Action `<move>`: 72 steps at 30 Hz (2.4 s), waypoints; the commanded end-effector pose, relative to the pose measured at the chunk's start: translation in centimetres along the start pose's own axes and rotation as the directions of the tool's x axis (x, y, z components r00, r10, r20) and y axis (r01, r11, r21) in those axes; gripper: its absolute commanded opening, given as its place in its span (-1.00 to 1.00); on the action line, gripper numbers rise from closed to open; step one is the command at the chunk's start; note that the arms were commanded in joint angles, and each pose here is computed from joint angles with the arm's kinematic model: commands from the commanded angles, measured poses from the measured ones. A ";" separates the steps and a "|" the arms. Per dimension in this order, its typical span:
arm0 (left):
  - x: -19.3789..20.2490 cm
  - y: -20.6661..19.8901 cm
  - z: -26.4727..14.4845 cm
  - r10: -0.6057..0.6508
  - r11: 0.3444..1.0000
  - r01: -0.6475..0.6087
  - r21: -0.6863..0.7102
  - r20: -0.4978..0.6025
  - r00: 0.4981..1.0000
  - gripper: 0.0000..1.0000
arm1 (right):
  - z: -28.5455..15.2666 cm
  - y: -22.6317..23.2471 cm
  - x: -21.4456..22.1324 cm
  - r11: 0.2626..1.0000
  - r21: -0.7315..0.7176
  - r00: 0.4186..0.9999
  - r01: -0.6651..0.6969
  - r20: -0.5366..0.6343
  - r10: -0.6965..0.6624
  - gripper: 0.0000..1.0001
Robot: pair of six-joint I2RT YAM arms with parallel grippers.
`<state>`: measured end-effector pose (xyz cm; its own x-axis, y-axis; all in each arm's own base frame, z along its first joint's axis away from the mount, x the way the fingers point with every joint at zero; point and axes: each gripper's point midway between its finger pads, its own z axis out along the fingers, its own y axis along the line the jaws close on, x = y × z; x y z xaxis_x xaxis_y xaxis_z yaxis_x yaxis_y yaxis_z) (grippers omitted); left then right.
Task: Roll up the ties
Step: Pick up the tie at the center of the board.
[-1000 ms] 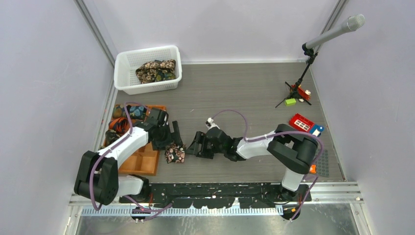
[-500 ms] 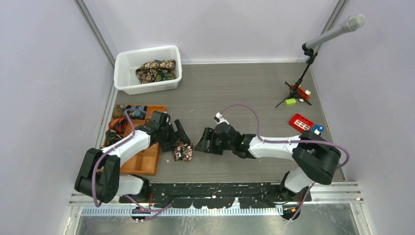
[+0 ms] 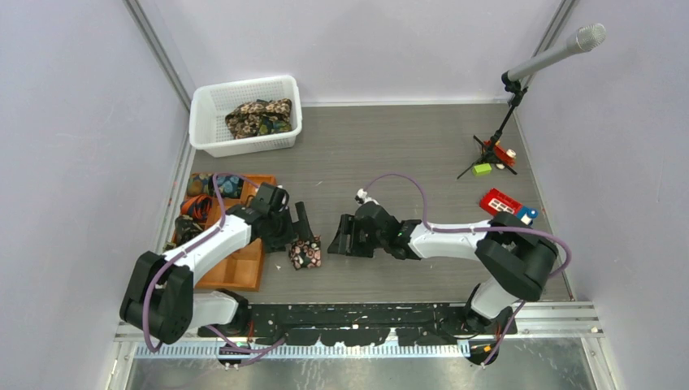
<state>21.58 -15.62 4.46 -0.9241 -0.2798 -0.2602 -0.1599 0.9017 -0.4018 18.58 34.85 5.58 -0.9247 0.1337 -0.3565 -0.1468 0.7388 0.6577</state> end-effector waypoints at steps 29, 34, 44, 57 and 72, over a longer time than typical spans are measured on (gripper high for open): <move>4.1 1.2 2.4 -0.069 0.995 0.075 0.068 -0.091 0.993 0.77 | 6.7 1.7 0.1 0.999 -0.045 0.996 -0.011 -0.089 0.007 -0.39; 4.0 0.4 2.4 -0.097 0.989 0.107 0.106 -0.091 0.991 0.51 | 6.9 1.6 0.1 0.999 -0.045 0.996 -0.018 -0.088 0.014 -0.42; 4.0 -0.1 2.2 -0.131 0.981 0.141 0.132 -0.083 0.988 -0.29 | 7.1 2.1 -0.1 0.998 -0.058 0.996 -0.025 -0.082 0.020 -0.44; 2.8 -1.6 0.4 -0.147 0.974 0.154 0.169 -0.054 0.988 -0.72 | 4.1 3.8 -2.6 0.999 -0.051 0.999 0.019 -0.030 -0.020 -0.43; -0.1 -3.2 -3.4 -0.182 0.967 0.167 0.195 0.065 0.981 -0.79 | -2.1 0.3 -7.1 0.999 0.044 0.996 0.012 0.093 -0.016 -0.43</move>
<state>20.06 -17.19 6.64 -0.8741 -0.4382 -0.2096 -0.2476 0.7732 -0.5838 24.51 34.31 9.74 -0.8954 0.1883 -0.4035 -0.1375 0.7450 0.6527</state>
